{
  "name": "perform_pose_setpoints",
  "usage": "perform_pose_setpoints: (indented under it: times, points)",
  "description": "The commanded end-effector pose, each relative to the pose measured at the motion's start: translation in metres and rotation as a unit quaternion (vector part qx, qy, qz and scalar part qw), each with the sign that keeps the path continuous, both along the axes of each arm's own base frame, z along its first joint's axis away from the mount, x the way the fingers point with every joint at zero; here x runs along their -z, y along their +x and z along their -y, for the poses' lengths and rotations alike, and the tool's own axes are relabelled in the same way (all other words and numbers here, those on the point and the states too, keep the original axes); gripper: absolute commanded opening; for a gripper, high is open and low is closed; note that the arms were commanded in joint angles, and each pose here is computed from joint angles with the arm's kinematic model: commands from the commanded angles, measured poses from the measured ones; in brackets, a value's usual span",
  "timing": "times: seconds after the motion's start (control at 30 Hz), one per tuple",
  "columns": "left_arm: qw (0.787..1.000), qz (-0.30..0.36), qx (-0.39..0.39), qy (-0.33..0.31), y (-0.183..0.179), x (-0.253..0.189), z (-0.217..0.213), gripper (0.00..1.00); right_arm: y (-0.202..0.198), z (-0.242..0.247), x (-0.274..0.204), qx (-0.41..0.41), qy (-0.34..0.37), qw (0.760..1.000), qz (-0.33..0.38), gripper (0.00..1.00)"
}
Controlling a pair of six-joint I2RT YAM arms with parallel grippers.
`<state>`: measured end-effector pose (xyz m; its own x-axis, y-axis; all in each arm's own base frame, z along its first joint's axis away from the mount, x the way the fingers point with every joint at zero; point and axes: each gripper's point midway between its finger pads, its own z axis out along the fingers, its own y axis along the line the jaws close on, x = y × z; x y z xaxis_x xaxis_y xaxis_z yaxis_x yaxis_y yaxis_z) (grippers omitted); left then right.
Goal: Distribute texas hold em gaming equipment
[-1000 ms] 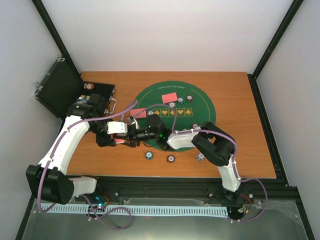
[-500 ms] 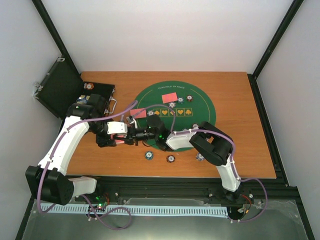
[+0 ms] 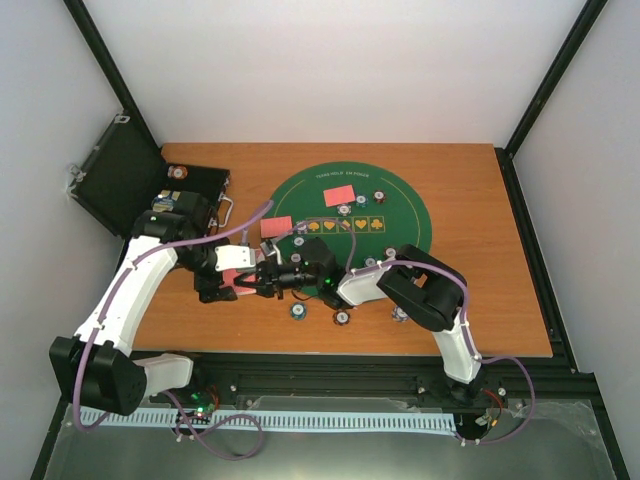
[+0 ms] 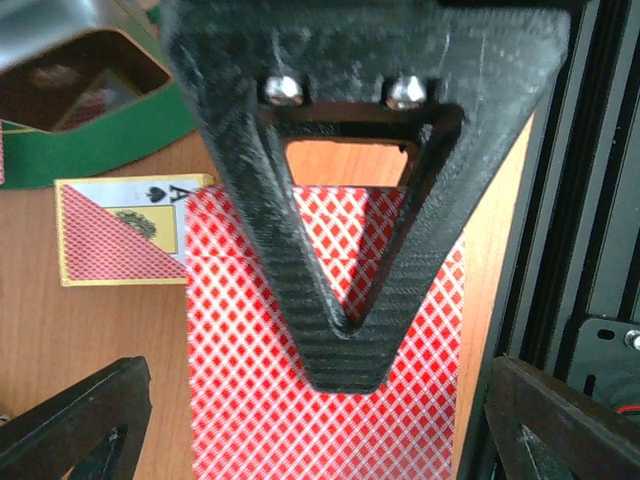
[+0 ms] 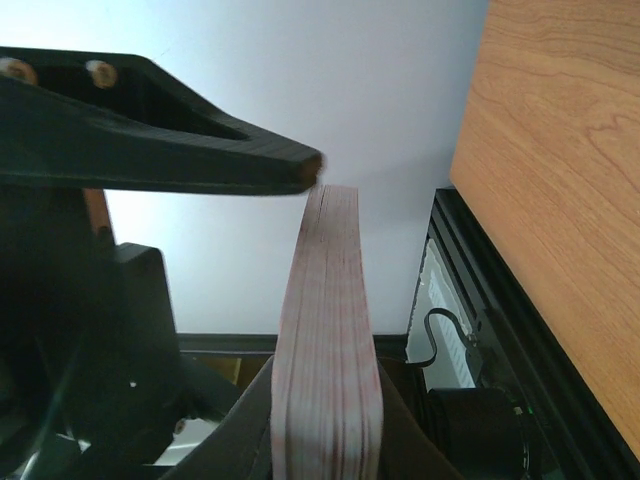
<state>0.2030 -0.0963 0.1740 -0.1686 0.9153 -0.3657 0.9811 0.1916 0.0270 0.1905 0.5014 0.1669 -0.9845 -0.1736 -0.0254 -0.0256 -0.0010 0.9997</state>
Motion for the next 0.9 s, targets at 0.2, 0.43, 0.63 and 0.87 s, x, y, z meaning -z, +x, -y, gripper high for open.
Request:
perform_pose_setpoints:
  times: [0.2, 0.43, 0.63, 0.87]
  points:
    - [1.0, -0.018, 0.012, -0.017, -0.01, 0.005, 0.006, 0.92, -0.008, 0.007, -0.047, -0.004, 0.058, 0.997, 0.042, 0.03]
    - [0.999, 0.02, 0.015, -0.038, -0.004, -0.004, 0.011, 0.81, -0.008, 0.007, -0.045, -0.004, 0.051, 0.998, 0.042, 0.03]
    - [0.998, 0.034, 0.017, -0.052, -0.001, -0.014, 0.016, 0.64, -0.007, 0.007, -0.036, -0.003, 0.038, 0.999, 0.039, 0.03]
    - [0.998, 0.032, 0.023, -0.05, -0.004, -0.014, 0.015, 0.47, -0.007, 0.008, -0.034, -0.002, 0.036, 0.999, 0.038, 0.03]
